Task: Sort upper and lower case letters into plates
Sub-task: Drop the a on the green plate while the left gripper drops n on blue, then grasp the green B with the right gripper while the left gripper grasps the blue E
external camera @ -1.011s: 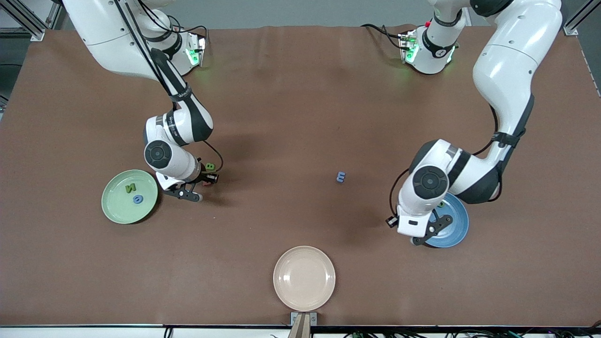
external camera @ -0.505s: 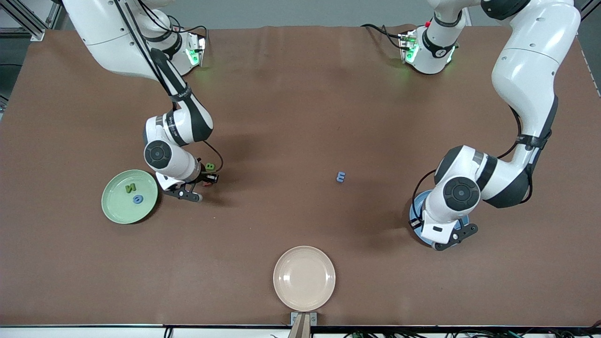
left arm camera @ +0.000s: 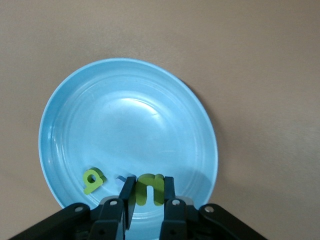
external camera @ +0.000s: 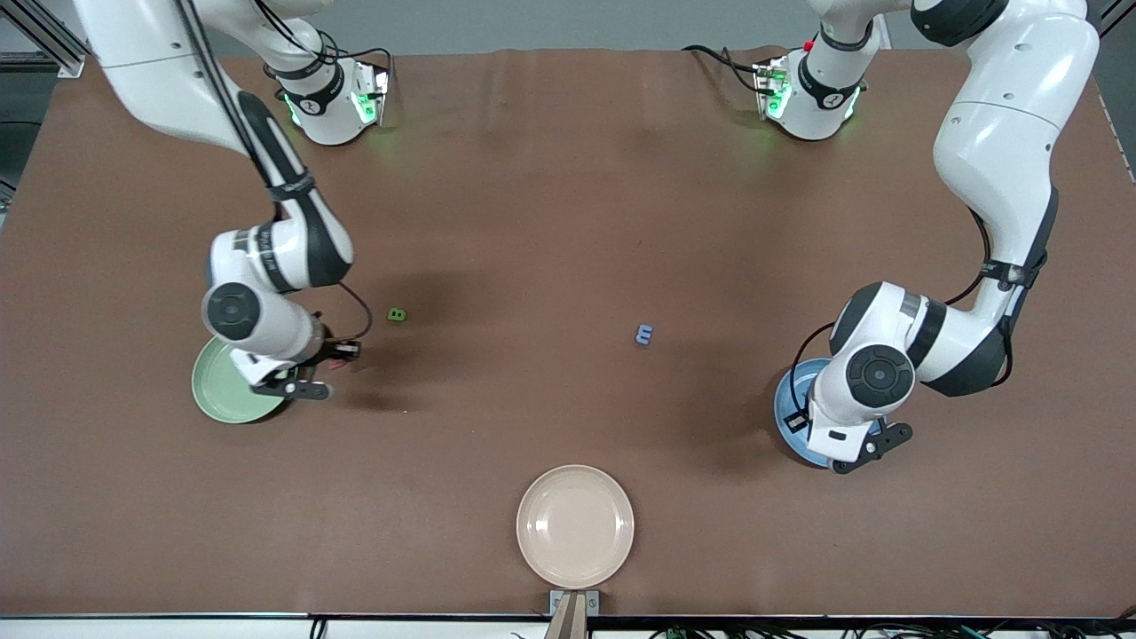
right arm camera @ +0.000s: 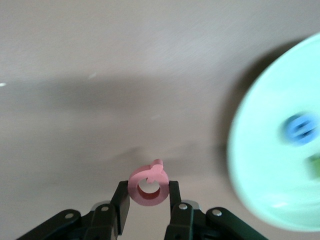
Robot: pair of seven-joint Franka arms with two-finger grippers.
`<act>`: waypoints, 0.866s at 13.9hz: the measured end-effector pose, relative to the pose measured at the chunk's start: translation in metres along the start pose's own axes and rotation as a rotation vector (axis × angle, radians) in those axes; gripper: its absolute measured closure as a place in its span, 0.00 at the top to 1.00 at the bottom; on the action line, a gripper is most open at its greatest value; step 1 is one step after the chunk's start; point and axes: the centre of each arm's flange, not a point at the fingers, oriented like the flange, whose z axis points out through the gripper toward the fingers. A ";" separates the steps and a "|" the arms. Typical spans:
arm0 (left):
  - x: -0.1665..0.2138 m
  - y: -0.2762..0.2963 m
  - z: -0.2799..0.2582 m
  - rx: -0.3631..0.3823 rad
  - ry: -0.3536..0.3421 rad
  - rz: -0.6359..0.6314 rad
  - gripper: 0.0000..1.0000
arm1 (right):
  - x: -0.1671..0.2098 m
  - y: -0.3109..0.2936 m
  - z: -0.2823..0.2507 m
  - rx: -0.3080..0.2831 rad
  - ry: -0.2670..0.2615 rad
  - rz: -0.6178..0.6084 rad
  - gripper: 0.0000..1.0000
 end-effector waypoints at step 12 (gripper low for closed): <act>-0.069 0.069 -0.040 -0.095 -0.045 -0.162 1.00 | 0.004 0.120 0.005 0.023 -0.001 -0.383 0.41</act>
